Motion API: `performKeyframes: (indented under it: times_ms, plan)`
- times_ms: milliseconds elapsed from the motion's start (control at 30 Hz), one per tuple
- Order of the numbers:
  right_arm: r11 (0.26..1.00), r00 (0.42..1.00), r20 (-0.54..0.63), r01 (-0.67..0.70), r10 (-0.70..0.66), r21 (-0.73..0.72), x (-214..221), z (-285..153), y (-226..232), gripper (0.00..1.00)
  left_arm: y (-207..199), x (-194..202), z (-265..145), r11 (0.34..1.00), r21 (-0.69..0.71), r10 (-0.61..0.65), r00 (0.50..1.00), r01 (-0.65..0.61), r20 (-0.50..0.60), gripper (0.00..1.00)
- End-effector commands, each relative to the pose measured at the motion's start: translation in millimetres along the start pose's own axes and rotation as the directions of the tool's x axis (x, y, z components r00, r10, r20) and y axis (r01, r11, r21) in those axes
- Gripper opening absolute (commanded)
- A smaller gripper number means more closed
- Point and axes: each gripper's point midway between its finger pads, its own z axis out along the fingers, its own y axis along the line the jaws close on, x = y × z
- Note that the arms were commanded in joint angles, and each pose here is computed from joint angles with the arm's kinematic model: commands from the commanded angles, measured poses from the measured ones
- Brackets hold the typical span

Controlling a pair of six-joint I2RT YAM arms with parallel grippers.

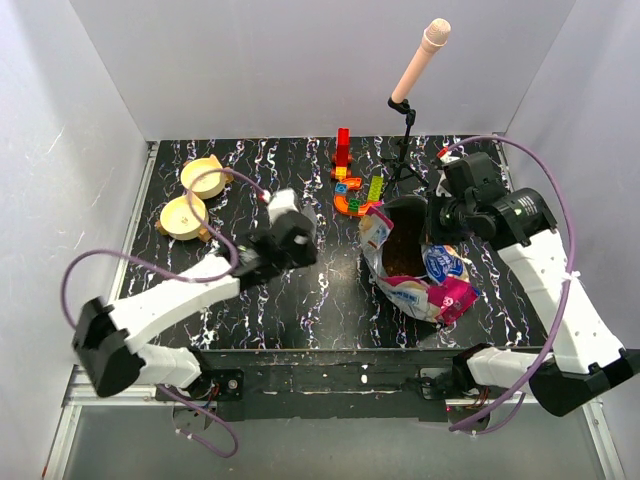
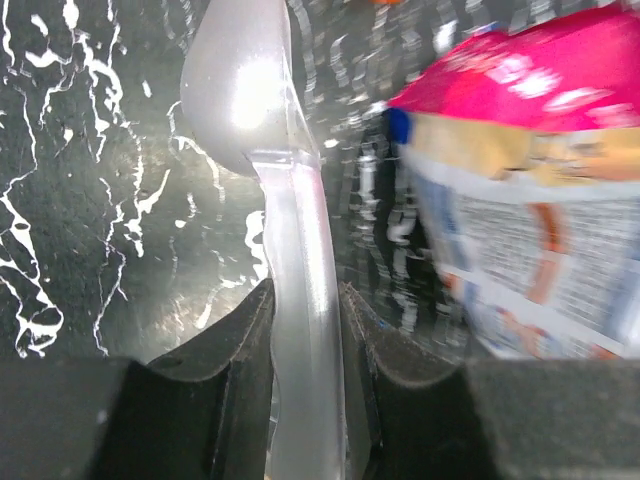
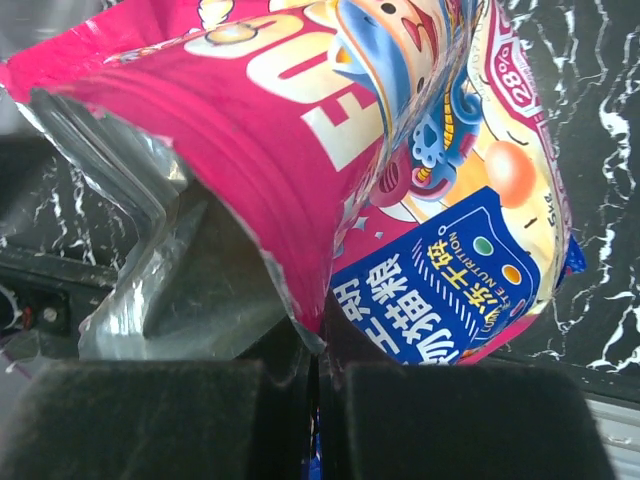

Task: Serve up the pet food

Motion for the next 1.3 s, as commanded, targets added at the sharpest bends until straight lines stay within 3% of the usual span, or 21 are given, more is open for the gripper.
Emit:
performKeyframes:
  times_ms: [0, 167, 267, 400, 500, 633, 733, 867, 1100, 1267]
  plan:
    - [0.997, 0.989, 0.148, -0.004, -0.007, 0.076, -47, 3, -5, 0.01, 4, -21, -90, 0.991, 0.109, -0.051, 0.971, 0.079, -0.235, 0.0]
    - [0.991, 0.973, 0.225, 0.013, -0.044, 0.137, -86, 5, -6, 0.01, -29, -54, -159, 0.944, 0.293, -0.048, 0.945, 0.148, -0.323, 0.0]
    - [0.993, 0.96, 0.269, 0.041, -0.071, 0.114, -106, 0, 4, 0.01, -63, -66, -199, 0.866, 0.455, -0.01, 0.917, 0.207, -0.398, 0.0]
    - [0.997, 0.951, 0.3, 0.067, -0.077, 0.043, -116, 2, 20, 0.01, -85, -80, -241, 0.813, 0.524, 0.031, 0.879, 0.255, -0.475, 0.0]
    - [0.995, 0.944, 0.314, 0.101, -0.101, 0.017, -114, 0, 29, 0.01, -91, -77, -251, 0.804, 0.491, 0.0, 0.826, 0.335, -0.564, 0.0]
    - [0.993, 0.942, 0.316, 0.119, -0.111, -0.007, -105, -5, 36, 0.01, -121, -76, -259, 0.707, 0.506, -0.008, 0.72, 0.495, -0.693, 0.0]
    - [0.993, 0.945, 0.311, 0.114, -0.1, -0.027, -100, -12, 40, 0.01, -134, -76, -258, 0.677, 0.501, 0.02, 0.667, 0.54, -0.745, 0.0]
    - [0.991, 0.937, 0.334, 0.123, -0.101, -0.046, -101, -23, 44, 0.01, -153, -89, -268, 0.604, 0.569, 0.068, 0.676, 0.558, -0.734, 0.0]
    - [0.978, 0.912, 0.405, 0.137, -0.062, -0.159, -114, -53, 71, 0.01, -142, -56, -219, 0.737, 0.367, -0.076, 0.61, 0.568, -0.789, 0.0]
    - [0.944, 0.862, 0.507, 0.178, -0.014, -0.277, -124, -91, 96, 0.01, -120, -40, -179, 0.85, 0.186, -0.182, 0.607, 0.493, -0.774, 0.0]
